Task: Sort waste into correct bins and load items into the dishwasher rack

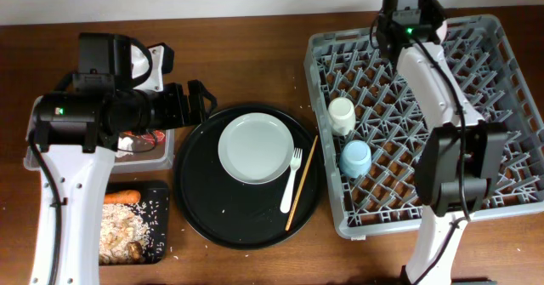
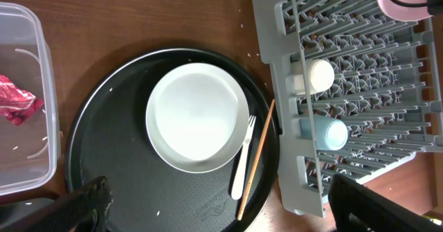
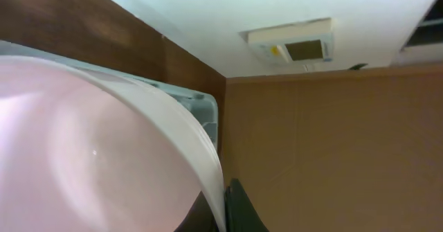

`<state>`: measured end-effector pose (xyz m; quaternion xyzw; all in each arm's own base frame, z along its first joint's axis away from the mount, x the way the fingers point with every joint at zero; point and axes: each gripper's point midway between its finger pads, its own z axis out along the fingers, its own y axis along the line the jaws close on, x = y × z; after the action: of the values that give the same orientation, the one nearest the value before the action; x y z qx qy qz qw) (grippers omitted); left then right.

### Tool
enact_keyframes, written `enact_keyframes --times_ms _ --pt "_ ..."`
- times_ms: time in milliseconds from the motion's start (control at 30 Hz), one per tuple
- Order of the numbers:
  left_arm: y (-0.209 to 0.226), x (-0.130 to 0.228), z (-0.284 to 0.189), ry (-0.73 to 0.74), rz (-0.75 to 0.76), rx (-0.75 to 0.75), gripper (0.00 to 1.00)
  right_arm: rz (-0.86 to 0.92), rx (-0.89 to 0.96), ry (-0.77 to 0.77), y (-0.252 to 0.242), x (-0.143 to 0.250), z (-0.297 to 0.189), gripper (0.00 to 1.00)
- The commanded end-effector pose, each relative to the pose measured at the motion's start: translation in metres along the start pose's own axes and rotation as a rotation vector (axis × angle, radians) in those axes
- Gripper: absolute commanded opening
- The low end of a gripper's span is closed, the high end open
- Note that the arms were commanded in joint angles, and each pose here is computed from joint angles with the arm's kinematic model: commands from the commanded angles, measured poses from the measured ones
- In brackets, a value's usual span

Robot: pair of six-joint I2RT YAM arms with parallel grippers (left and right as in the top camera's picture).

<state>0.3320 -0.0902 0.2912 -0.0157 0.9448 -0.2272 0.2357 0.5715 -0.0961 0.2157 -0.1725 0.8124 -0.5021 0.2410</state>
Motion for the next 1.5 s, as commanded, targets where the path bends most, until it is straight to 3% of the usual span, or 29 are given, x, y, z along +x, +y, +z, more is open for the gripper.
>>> enact_keyframes --times_ms 0,867,1067,1367,1433,1467 --pt "-0.003 -0.004 -0.009 -0.029 0.021 0.0 0.99 -0.047 -0.031 -0.006 0.02 -0.003 -0.005 0.04" --pt "-0.003 -0.004 -0.008 -0.029 0.021 0.001 0.99 -0.19 -0.08 0.085 0.062 0.023 -0.014 0.04" --pt "-0.003 -0.004 -0.008 -0.029 0.021 0.001 0.99 -0.347 -0.062 0.04 0.072 0.004 -0.038 0.04" --pt "-0.003 -0.004 -0.009 -0.029 0.021 0.0 0.99 -0.387 -0.019 0.015 0.081 -0.013 -0.067 0.05" --pt "-0.003 -0.004 -0.009 -0.029 0.021 0.0 0.99 -0.394 -0.019 -0.001 0.085 -0.018 -0.074 0.17" --pt "-0.003 -0.004 -0.009 -0.029 0.021 0.0 0.99 -0.397 -0.016 -0.008 0.086 -0.02 -0.078 0.36"
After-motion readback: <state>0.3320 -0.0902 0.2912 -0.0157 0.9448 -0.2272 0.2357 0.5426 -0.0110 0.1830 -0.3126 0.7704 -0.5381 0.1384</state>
